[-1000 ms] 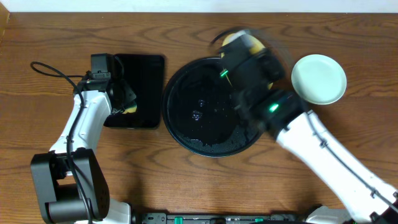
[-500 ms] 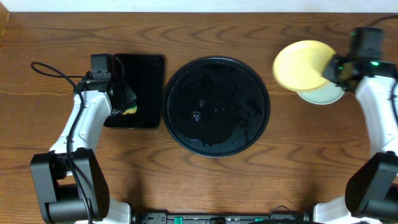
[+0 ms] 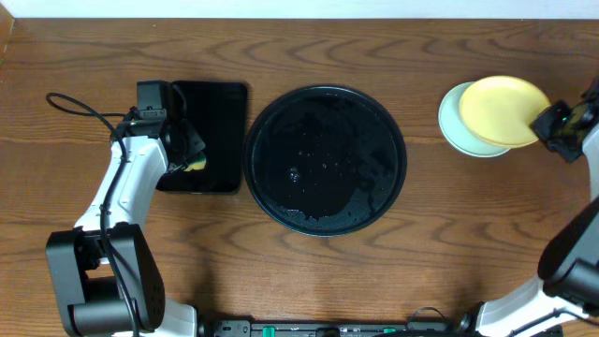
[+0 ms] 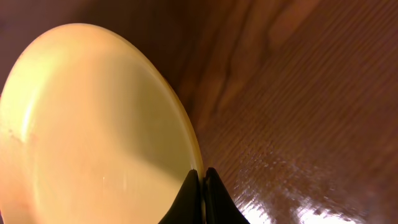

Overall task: Clean dirty plates on tray and stack at the side
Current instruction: 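Lift the yellow plate with the right gripper and stack it on the side plates, then release the yellow plate and raise the right gripper away from the stack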

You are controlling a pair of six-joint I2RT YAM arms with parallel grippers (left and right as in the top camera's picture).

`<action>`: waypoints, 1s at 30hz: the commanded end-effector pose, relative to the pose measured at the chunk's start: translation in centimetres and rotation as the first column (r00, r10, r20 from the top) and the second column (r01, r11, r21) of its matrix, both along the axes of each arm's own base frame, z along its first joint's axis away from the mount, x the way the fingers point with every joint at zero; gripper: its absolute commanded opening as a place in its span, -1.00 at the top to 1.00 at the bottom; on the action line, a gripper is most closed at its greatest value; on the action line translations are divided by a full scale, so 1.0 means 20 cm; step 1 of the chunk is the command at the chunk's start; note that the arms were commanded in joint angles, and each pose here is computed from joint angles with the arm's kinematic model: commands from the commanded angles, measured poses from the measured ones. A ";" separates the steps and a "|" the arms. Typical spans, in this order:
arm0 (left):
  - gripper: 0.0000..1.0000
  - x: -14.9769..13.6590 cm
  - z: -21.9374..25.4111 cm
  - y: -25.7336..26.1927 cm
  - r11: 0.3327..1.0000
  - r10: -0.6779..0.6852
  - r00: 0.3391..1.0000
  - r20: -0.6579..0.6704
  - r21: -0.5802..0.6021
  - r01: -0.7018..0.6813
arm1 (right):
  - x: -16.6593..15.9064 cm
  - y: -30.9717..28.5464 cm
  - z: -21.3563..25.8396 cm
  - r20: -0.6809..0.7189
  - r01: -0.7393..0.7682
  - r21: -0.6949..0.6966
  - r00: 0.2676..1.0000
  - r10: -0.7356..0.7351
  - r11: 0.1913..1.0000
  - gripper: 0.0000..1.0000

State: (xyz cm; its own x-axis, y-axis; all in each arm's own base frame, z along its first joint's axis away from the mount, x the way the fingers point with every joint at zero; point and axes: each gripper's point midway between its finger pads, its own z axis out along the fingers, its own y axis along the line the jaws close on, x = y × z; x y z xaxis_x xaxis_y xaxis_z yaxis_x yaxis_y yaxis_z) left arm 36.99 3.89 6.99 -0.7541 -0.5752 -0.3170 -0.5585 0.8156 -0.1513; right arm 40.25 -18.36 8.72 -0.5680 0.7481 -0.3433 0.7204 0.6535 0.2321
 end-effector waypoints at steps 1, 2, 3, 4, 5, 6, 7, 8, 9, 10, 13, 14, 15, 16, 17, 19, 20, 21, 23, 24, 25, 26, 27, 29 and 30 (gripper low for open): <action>0.85 -0.01 -0.01 0.01 1.000 -0.010 1.000 -0.010 0.010 0.011 | 0.02 0.01 -0.11 -0.028 0.003 0.027 1.000 -0.002 1.000 0.97; 0.85 -0.01 -0.01 0.01 1.000 -0.010 1.000 -0.010 0.010 0.011 | 0.03 0.01 -0.14 -0.036 0.001 0.031 0.999 0.000 1.000 0.92; 0.85 -0.01 -0.01 0.01 1.000 -0.010 1.000 -0.011 0.010 0.011 | 0.03 0.02 -0.17 -0.043 -0.001 0.035 0.999 0.002 0.999 0.69; 0.85 -0.01 -0.01 0.01 1.000 -0.010 1.000 -0.010 0.010 0.010 | 0.04 0.02 -0.19 -0.041 -0.008 0.045 0.999 0.010 0.999 0.46; 0.85 -0.01 -0.01 0.01 1.000 -0.010 1.000 -0.009 0.010 0.010 | 0.06 0.05 -0.20 -0.028 -0.044 0.062 0.999 0.046 0.997 0.21; 0.85 0.00 -0.01 0.01 1.000 -0.011 1.000 -0.006 0.010 0.011 | 0.09 0.10 -0.20 0.007 -0.121 0.088 0.993 0.121 0.989 -0.05; 0.85 0.00 -0.01 0.01 1.000 -0.011 1.000 -0.003 0.010 0.011 | 0.13 0.15 -0.18 0.047 -0.190 0.110 0.981 0.186 0.976 -0.38; 0.85 0.01 -0.01 0.01 1.000 -0.011 1.000 0.002 0.010 0.011 | 0.16 0.19 -0.16 0.088 -0.245 0.129 0.968 0.235 0.961 -0.63; 0.85 0.01 -0.01 0.01 1.000 -0.011 1.000 0.007 0.011 0.011 | 0.18 0.24 -0.13 0.125 -0.284 0.149 0.956 0.267 0.947 -0.76; 0.85 0.02 -0.01 0.01 1.000 -0.011 1.000 0.011 0.011 0.011 | 0.19 0.26 -0.11 0.142 -0.297 0.155 0.951 0.276 0.942 -0.82; 0.85 0.03 0.00 0.00 1.000 -0.016 1.000 0.020 0.000 0.016 | 0.21 0.31 0.00 0.178 -0.327 0.125 0.936 0.303 0.937 -0.85; 0.85 0.03 0.00 -0.01 0.999 -0.030 0.999 0.024 -0.015 0.030 | 0.21 0.34 0.05 0.190 -0.340 0.109 0.930 0.316 0.934 -0.85; 0.85 0.04 0.00 -0.04 0.998 -0.054 0.998 0.034 -0.035 0.055 | 0.21 0.37 0.12 0.207 -0.354 0.095 0.921 0.329 0.931 -0.86; 0.85 0.06 0.00 -0.07 0.995 -0.084 0.995 0.047 -0.058 0.087 | 0.20 0.40 0.18 0.222 -0.365 0.081 0.914 0.340 0.927 -0.86; 0.85 0.07 0.00 -0.10 0.990 -0.114 0.992 0.063 -0.080 0.118 | 0.19 0.43 0.24 0.236 -0.377 0.067 0.906 0.352 0.924 -0.87; 0.85 0.10 0.01 -0.13 0.981 -0.154 0.984 0.094 -0.104 0.163 | 0.16 0.50 0.39 0.269 -0.402 0.033 0.885 0.379 0.915 -0.89; 0.85 0.11 0.01 -0.13 0.980 -0.160 0.982 0.102 -0.101 0.171 | 0.15 0.53 0.45 0.280 -0.413 0.015 0.876 0.393 0.911 -0.89; 0.85 0.12 0.01 -0.13 0.979 -0.167 0.980 0.108 -0.097 0.178 | 0.13 0.57 0.51 0.289 -0.422 -0.003 0.867 0.405 0.906 -0.90; 0.85 0.14 0.00 -0.13 0.975 -0.197 0.973 0.116 -0.080 0.207 | 0.07 0.65 0.61 0.299 -0.444 -0.033 0.851 0.432 0.896 -0.92; 0.85 0.15 -0.01 -0.13 0.974 -0.202 0.972 0.117 -0.078 0.212 | 0.05 0.68 0.65 0.305 -0.456 -0.040 0.842 0.445 0.889 -0.92; 0.85 0.16 -0.03 -0.13 0.974 -0.202 0.973 0.115 -0.078 0.211 | 0.02 0.73 0.69 0.313 -0.475 -0.047 0.829 0.464 0.879 -0.92; 0.85 0.17 -0.05 -0.13 0.974 -0.202 0.973 0.113 -0.079 0.211 | 0.01 0.77 0.71 0.317 -0.489 -0.050 0.819 0.478 0.871 -0.92; 0.84 0.18 -0.08 -0.13 0.974 -0.202 0.973 0.109 -0.080 0.211 | -0.02 0.83 0.74 0.317 -0.510 -0.051 0.807 0.498 0.859 -0.93; 0.84 0.19 -0.14 -0.13 0.974 -0.201 0.975 0.095 -0.085 0.209 | -0.06 0.91 0.76 0.313 -0.545 -0.047 0.788 0.530 0.837 -0.93; 0.81 0.19 -0.17 -0.13 0.973 -0.202 0.976 0.084 -0.093 0.210 | -0.08 0.96 0.76 0.309 -0.563 -0.043 0.778 0.547 0.825 -0.92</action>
